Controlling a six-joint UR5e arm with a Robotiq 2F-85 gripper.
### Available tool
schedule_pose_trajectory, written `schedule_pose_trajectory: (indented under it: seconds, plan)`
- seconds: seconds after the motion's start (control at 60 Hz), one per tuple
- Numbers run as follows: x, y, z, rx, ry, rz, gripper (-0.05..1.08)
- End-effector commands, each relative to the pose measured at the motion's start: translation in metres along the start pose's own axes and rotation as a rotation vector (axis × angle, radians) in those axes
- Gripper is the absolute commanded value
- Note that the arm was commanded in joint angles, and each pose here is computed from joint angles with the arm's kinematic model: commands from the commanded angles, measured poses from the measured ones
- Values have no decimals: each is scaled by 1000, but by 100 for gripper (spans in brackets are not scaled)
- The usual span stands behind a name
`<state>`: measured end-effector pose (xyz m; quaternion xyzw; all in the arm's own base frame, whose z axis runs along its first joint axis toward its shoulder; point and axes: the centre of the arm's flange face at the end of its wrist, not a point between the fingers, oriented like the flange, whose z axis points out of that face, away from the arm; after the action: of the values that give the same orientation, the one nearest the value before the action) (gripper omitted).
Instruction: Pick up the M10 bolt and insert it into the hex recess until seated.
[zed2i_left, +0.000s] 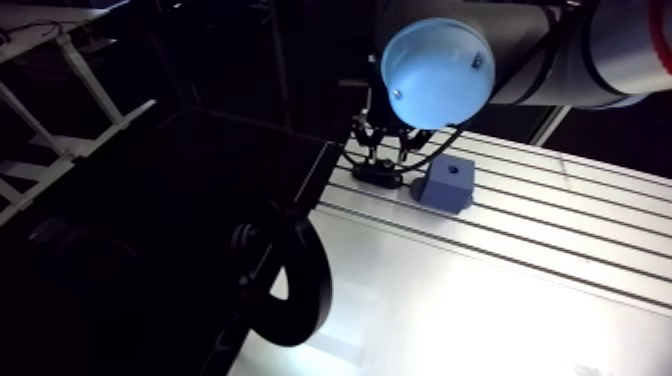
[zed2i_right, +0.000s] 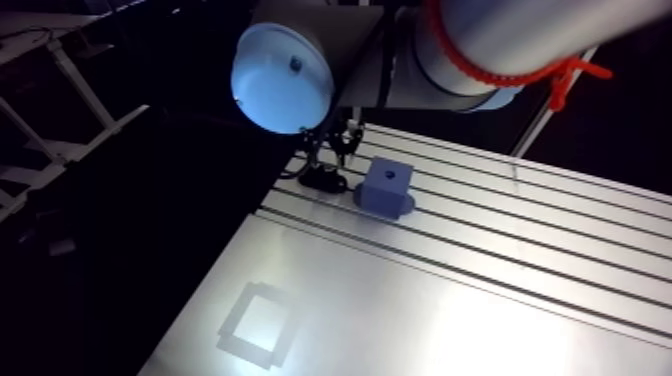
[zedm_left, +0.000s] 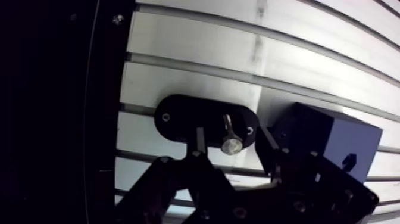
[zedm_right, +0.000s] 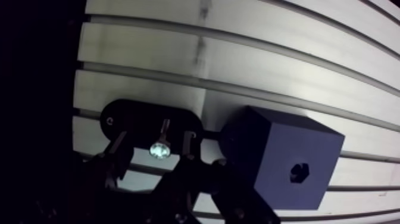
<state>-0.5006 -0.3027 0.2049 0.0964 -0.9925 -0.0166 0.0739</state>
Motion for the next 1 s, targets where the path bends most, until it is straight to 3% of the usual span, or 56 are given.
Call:
schedule_pose_trajectory:
  seconds: [0.017,1.0]
  plan:
    - [2,0,0,-1,1,-1,47]
    - [0,-1,5,3,-14,-3,49]
